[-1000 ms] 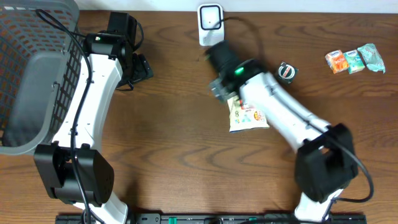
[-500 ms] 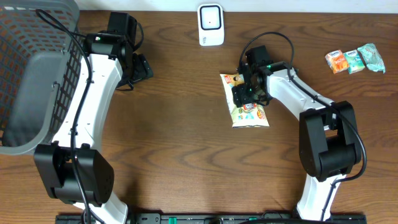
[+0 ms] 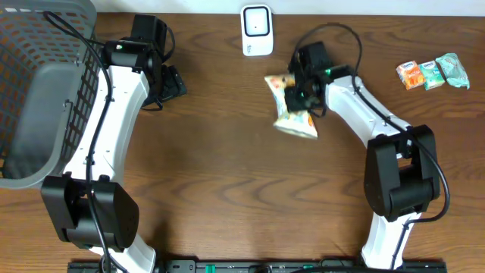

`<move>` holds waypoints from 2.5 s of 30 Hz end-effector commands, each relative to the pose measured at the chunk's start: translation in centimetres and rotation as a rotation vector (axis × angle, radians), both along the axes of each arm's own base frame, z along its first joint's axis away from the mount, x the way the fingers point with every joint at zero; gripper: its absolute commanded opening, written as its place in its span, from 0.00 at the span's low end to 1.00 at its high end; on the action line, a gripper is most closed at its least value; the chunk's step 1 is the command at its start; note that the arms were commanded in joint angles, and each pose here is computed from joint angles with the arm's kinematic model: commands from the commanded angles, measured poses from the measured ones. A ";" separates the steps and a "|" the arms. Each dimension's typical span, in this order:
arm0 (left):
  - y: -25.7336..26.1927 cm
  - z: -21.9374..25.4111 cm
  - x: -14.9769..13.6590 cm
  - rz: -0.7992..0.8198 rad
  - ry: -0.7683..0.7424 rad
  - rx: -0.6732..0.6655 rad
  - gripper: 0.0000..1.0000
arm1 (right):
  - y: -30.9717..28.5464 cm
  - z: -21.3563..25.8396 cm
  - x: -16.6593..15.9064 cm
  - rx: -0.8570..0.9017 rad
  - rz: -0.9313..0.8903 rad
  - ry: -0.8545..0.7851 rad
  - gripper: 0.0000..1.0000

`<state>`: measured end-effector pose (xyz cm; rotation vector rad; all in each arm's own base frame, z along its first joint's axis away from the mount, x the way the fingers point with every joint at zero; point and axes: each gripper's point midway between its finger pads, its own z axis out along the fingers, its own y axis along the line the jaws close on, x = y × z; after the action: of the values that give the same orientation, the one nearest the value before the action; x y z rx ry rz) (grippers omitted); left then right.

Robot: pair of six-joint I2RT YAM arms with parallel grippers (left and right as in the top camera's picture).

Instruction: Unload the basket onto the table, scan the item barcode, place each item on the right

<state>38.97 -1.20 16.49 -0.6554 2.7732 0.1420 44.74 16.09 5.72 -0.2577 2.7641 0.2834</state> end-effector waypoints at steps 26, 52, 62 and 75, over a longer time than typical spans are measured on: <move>0.4 0.3 0.0 -0.010 -0.003 0.016 0.98 | 7.6 14.9 19.2 0.250 -0.132 -1.181 0.01; 0.4 0.3 0.0 -0.010 -0.003 0.016 0.98 | -14.9 21.9 17.5 -0.304 -0.374 -1.011 0.01; 0.4 0.3 0.0 -0.010 -0.003 0.016 0.98 | -34.6 12.7 9.0 -0.710 -0.444 -0.439 0.99; 0.4 0.3 0.0 -0.010 -0.003 0.016 0.98 | -26.0 8.2 9.1 -0.146 -0.318 -0.346 0.99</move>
<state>38.96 -1.20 16.49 -0.6560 2.7734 0.1421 52.59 -14.94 14.54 0.0825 2.4500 -0.3609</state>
